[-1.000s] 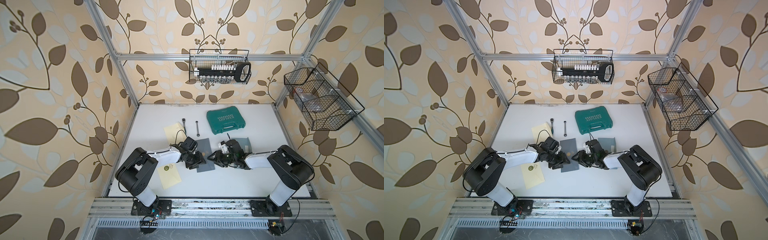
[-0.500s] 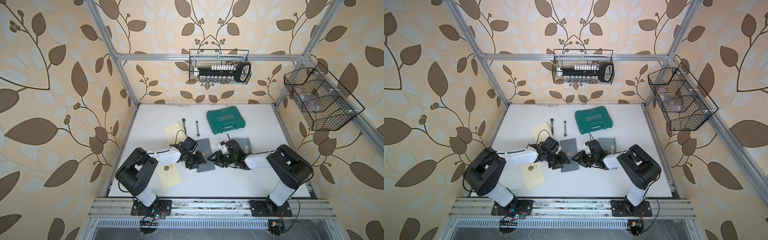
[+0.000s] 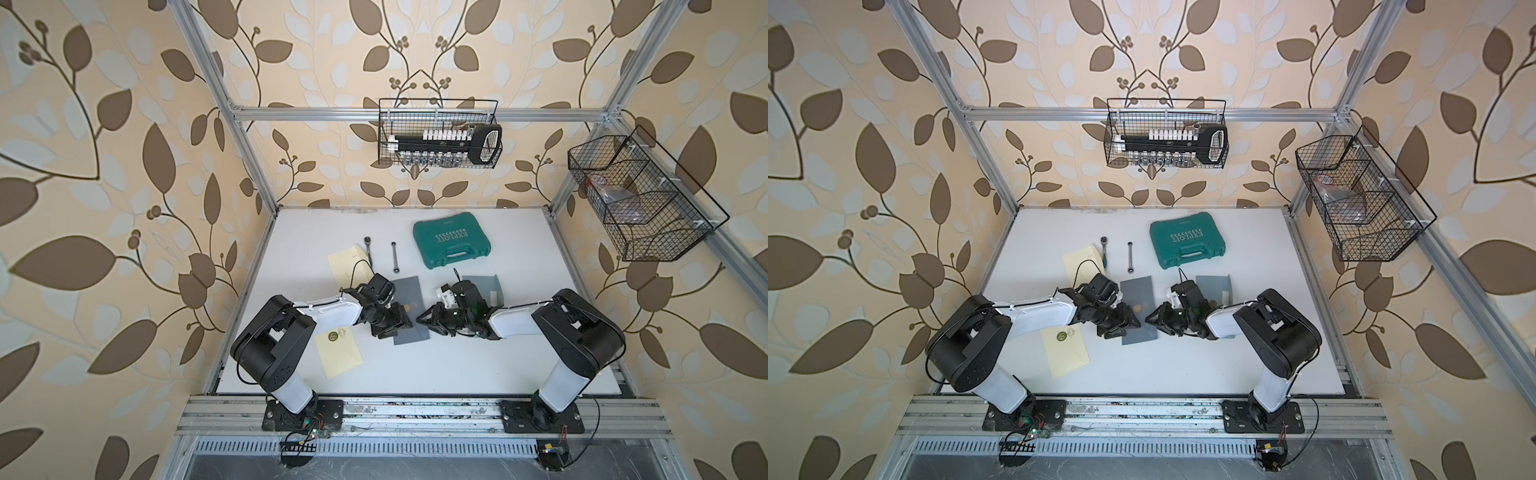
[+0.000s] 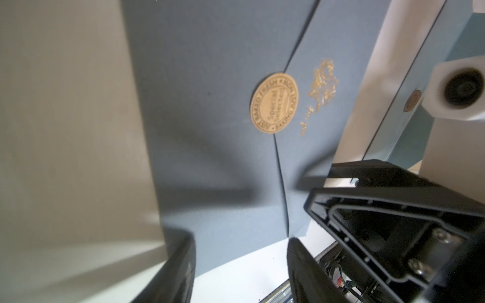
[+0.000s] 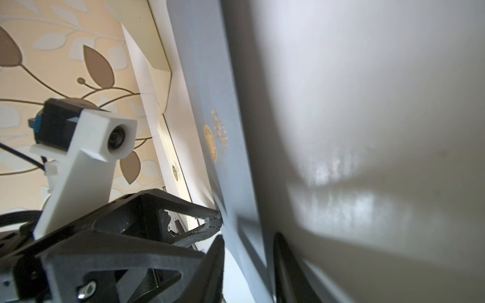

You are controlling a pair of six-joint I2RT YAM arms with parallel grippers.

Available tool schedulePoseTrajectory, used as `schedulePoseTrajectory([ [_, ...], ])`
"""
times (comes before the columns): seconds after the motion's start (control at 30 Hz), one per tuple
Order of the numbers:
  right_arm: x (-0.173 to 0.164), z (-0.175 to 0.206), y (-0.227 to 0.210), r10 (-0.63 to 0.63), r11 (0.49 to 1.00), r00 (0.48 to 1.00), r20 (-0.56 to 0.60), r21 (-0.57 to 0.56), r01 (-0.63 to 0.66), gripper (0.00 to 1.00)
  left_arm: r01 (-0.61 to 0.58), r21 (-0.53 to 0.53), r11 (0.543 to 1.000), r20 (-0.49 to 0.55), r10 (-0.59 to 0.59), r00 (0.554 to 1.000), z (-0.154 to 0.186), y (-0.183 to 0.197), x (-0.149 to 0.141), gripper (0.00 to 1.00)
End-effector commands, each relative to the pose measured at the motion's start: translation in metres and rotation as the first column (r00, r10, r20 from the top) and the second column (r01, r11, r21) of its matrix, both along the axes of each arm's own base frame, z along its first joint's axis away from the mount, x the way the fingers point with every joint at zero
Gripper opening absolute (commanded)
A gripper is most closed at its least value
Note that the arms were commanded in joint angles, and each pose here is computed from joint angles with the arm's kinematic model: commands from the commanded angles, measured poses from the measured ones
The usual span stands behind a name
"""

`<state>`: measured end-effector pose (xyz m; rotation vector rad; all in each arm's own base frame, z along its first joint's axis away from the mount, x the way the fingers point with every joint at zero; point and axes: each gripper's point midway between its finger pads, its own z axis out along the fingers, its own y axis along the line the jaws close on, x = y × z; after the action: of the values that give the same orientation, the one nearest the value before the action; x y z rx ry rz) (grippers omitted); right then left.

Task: Open the envelope
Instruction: Pick up the envelope from the center of the board.

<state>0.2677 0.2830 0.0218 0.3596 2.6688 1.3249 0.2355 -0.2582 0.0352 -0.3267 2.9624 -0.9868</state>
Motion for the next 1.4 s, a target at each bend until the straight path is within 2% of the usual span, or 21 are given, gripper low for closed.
schedulePoseTrajectory([
  [0.0, -0.011, -0.015, -0.008, 0.001, 0.999, 0.999, -0.049, -0.047, -0.003, 0.31, 0.018, 0.006, 1.000, 0.012, -0.018, 1.000, 0.007, -0.001, -0.002, 0.59],
  [0.3, -0.011, -0.013, -0.009, 0.004, 0.998, 0.999, -0.039, -0.057, -0.007, 0.23, 0.017, -0.005, 1.000, 0.018, -0.017, 1.000, 0.011, -0.002, -0.001, 0.59],
  [0.47, -0.010, -0.011, -0.008, 0.012, 0.999, 0.999, -0.029, -0.050, -0.013, 0.15, 0.018, -0.010, 1.000, 0.025, -0.018, 1.000, 0.014, -0.003, 0.000, 0.59],
  [0.8, -0.008, -0.004, -0.008, 0.013, 0.999, 1.000, 0.001, -0.047, -0.013, 0.09, 0.011, 0.000, 1.000, 0.055, -0.011, 0.998, 0.023, 0.001, 0.002, 0.61],
  [1.0, -0.006, 0.011, -0.010, 0.025, 0.999, 0.998, 0.062, -0.045, -0.022, 0.05, -0.022, 0.057, 0.998, 0.129, 0.015, 0.992, 0.042, 0.015, 0.007, 0.65],
  [1.03, -0.006, 0.014, -0.011, 0.028, 0.998, 0.997, 0.075, -0.051, -0.024, 0.05, -0.032, 0.050, 0.998, 0.171, 0.023, 0.985, 0.056, 0.018, 0.009, 0.66],
  [1.13, -0.005, 0.028, -0.013, 0.040, 0.998, 0.990, 0.138, -0.056, -0.033, 0.02, -0.064, 0.071, 0.995, 0.227, 0.047, 0.973, 0.069, 0.027, 0.013, 0.68],
  [1.3, -0.005, 0.058, -0.018, 0.064, 0.997, 0.960, 0.273, -0.059, -0.050, 0.01, -0.153, 0.068, 0.986, 0.362, 0.119, 0.925, 0.101, 0.046, 0.021, 0.70],
  [1.37, -0.006, 0.074, -0.020, 0.086, 0.996, 0.932, 0.353, -0.059, -0.070, 0.01, -0.184, 0.041, 0.982, 0.418, 0.150, 0.896, 0.115, 0.052, 0.024, 0.72],
])
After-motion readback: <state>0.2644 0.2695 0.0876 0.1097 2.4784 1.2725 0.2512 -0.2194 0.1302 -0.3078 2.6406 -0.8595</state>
